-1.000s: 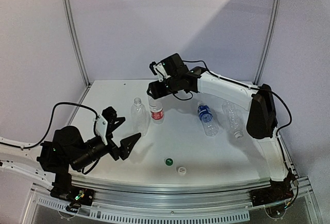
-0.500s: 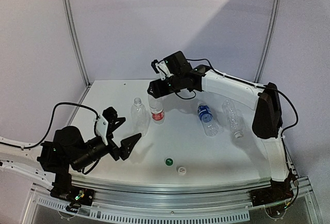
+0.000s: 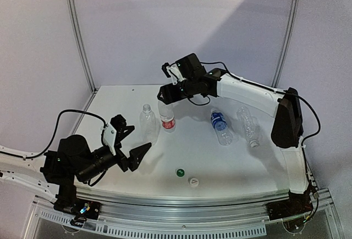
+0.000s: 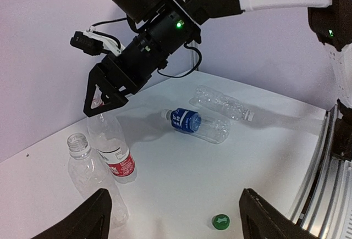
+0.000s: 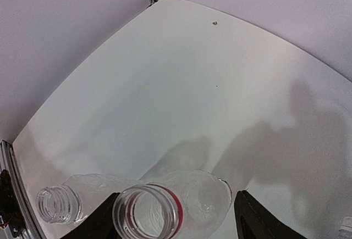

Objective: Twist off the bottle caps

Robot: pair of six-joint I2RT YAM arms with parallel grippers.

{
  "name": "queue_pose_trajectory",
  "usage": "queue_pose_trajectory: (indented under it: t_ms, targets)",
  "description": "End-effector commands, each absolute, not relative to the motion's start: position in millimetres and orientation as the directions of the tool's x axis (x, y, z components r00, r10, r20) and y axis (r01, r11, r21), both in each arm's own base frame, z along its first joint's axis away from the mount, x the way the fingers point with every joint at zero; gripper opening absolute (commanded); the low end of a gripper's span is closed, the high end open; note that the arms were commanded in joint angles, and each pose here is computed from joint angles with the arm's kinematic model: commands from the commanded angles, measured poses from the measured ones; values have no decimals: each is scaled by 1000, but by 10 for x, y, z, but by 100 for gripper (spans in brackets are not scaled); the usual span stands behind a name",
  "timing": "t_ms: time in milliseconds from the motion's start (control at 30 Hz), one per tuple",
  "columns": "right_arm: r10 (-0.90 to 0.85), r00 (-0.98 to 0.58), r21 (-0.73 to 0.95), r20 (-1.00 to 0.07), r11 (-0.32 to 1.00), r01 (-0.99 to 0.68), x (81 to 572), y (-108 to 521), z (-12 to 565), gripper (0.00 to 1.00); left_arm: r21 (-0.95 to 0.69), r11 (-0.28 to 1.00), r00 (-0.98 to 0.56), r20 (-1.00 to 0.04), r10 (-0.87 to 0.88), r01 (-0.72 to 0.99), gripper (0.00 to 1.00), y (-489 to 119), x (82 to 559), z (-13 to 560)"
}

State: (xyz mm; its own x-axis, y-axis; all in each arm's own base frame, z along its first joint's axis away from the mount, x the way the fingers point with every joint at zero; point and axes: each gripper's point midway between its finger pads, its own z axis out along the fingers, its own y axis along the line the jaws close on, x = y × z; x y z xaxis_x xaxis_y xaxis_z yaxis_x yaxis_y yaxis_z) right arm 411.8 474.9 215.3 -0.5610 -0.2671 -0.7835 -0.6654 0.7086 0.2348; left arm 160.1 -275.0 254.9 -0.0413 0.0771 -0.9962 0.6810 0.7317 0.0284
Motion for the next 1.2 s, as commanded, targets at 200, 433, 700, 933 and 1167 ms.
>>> queue_pose_trajectory:
  t_ms: [200,433,700,933,1167]
  targets:
    - [-262,-523,233,-811,675,-700,3937,4734,2480,70,26,727,-40,-997,73,686,82,-2774,1606,2537]
    - [-289,-527,215,-799,682,-699,3751,4544,2574,71,27,727,-41,-996,76,686,82,-2780,1607,2527]
    - [-332,-540,185,-773,697,-693,3463,4159,2494,73,30,730,-44,-996,81,683,82,-2789,1614,2513]
    - [-318,-542,165,-778,729,-664,3278,3814,2548,73,38,728,-49,-994,99,684,82,-2829,1622,2467]
    - [-355,-587,104,-728,789,-606,3225,3515,2158,73,38,721,-56,-993,106,692,82,-2865,1613,2438]
